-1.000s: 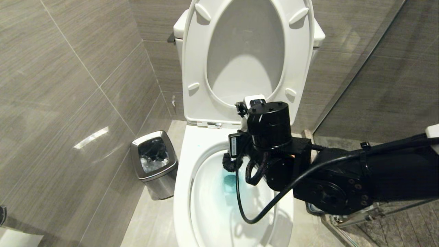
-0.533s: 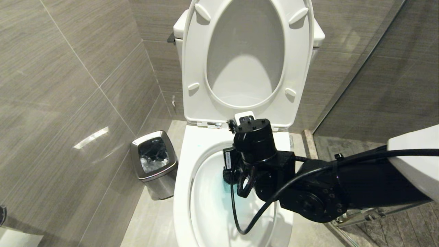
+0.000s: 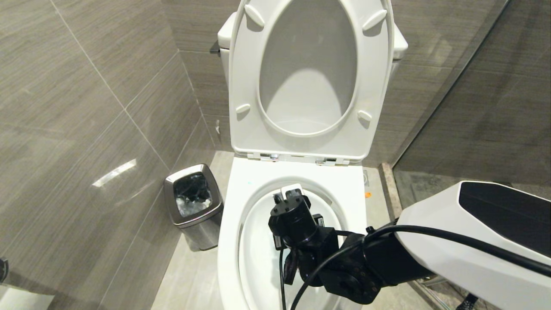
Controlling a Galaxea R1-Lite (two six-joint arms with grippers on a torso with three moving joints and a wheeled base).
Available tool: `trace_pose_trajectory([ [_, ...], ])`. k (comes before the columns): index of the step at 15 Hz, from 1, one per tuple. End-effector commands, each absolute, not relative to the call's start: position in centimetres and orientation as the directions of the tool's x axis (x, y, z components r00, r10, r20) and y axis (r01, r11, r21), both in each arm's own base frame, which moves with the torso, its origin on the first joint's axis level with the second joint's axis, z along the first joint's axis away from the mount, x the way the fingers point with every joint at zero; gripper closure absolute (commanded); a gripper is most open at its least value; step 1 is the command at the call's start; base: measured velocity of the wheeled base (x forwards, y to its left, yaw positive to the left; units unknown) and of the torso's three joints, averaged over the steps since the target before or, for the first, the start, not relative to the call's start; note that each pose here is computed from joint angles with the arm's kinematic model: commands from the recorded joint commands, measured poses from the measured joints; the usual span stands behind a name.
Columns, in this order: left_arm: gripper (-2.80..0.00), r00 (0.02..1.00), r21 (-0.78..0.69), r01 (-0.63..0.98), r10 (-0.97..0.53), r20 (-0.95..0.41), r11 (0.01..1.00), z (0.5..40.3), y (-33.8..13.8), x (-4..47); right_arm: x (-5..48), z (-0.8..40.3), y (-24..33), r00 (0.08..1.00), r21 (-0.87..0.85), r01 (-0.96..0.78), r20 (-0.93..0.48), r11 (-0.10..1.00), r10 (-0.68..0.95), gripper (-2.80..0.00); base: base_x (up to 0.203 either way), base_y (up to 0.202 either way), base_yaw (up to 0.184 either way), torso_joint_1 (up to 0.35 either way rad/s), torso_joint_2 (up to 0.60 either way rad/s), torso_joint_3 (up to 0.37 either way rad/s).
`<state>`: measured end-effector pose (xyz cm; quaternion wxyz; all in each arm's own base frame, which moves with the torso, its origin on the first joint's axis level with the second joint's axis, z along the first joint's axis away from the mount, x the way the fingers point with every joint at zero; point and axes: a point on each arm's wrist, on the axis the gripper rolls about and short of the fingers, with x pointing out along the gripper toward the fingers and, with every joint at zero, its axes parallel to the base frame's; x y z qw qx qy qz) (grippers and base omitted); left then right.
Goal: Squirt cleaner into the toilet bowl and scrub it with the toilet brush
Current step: Scrub the toilet bowl
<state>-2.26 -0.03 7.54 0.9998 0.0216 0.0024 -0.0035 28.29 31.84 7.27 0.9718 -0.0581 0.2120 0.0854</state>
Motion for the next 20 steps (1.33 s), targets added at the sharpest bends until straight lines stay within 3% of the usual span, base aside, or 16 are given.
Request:
trace_pose_trajectory([
  [1,0.0,1.0,0.046,0.007,-0.006,-0.005,0.999,7.5,0.0,-2.3,28.1,8.7,31.7,0.906,-0.052,-0.188,-0.395,0.981,0.153,0.0,0.0,0.0,0.0,0.0,0.0,0.0],
  [9,0.0,1.0,0.049,0.009,-0.009,-0.005,0.999,7.5,0.0,-2.3,24.7,21.8,27.6,0.949,0.06,-0.178,-0.255,0.982,0.187,0.0,0.0,0.0,0.0,0.0,0.0,0.0],
  [16,0.0,1.0,0.047,0.008,-0.008,-0.005,0.999,7.5,0.0,-2.3,25.6,18.5,29.1,0.934,0.019,-0.171,-0.314,0.985,0.168,0.0,0.0,0.0,0.0,0.0,0.0,0.0],
  [20,0.0,1.0,0.046,0.009,-0.009,-0.006,0.999,7.5,0.0,-2.3,26.4,14.8,30.5,0.912,-0.006,-0.163,-0.383,0.987,0.149,0.0,0.0,0.0,0.0,0.0,0.0,0.0],
])
